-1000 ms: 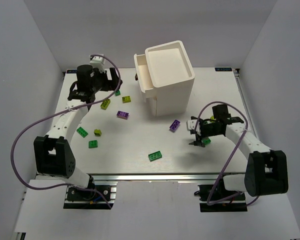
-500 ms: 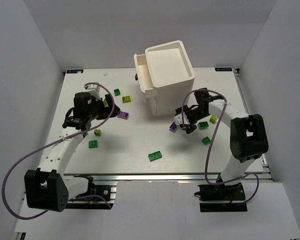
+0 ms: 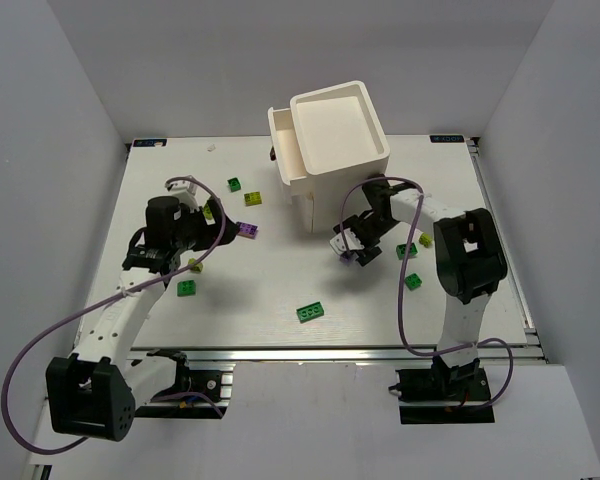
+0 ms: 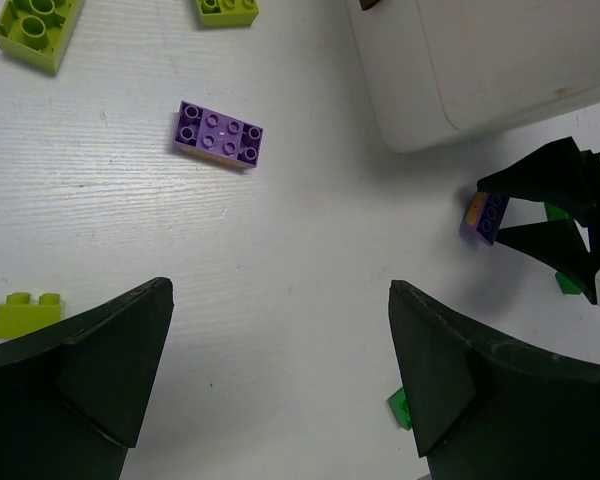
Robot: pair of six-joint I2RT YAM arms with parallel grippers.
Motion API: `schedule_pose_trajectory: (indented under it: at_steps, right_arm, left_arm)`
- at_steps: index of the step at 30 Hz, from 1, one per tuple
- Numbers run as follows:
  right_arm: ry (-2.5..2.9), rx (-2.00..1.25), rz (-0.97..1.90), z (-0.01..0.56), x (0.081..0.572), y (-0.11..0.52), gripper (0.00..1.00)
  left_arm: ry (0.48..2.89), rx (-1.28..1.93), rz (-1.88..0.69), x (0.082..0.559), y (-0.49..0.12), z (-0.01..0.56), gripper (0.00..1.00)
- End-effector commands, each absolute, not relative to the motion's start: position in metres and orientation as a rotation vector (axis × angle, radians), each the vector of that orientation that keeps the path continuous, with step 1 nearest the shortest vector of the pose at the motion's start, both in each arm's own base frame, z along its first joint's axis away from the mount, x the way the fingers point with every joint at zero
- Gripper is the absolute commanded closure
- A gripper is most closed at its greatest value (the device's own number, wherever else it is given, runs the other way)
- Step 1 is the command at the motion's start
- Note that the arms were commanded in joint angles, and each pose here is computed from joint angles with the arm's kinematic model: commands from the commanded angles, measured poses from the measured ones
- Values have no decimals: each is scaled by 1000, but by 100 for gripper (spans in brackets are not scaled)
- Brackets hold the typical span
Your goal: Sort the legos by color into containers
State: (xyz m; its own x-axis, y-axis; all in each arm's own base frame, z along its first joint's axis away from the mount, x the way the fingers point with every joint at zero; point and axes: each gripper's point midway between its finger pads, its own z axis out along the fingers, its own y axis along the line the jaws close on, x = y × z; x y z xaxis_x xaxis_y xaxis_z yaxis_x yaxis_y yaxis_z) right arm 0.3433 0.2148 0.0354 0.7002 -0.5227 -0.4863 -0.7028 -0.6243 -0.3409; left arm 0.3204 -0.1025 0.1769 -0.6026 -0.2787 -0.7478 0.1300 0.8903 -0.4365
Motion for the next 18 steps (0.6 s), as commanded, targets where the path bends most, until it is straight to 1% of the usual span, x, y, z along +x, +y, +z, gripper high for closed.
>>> schedule_pose_trajectory:
  at_steps: [1, 2, 3, 6, 8, 11, 13, 14, 15, 17, 18]
  right_arm:
    - [900, -2455, 456, 38, 345, 218, 25]
    - [906, -2482, 465, 33, 342, 217, 26]
    - [916, -2495, 469, 32, 341, 214, 31]
    - [931, -2551, 500, 25, 327, 204, 38]
    - [950, -2565, 514, 21, 317, 197, 40]
    - [996, -2552, 531, 20, 308, 192, 46]
    - [1031, -2546, 558, 16, 299, 188, 51]
    - [1065, -2532, 561, 18, 296, 189, 55]
    - [1086, -2526, 575, 17, 293, 188, 64]
    - [1172, -2484, 605, 24, 289, 189, 72]
    - [1200, -2452, 605, 31, 293, 192, 78]
  left_arm:
    - [2126, -113, -602, 313, -105, 183, 2]
    - [2128, -115, -603, 312, -105, 183, 2]
    - [2123, -116, -603, 311, -104, 184, 2]
    - [2121, -121, -612, 308, -105, 183, 2]
    - [2123, -126, -621, 307, -106, 180, 2]
    - [2127, -137, -641, 308, -108, 174, 2]
    - [2135, -135, -652, 309, -112, 171, 2]
    - [2134, -136, -653, 310, -112, 171, 2]
    - [2137, -137, -656, 311, -113, 169, 2]
    - [2141, -133, -668, 312, -115, 168, 2]
    - [2142, -133, -672, 313, -116, 168, 2]
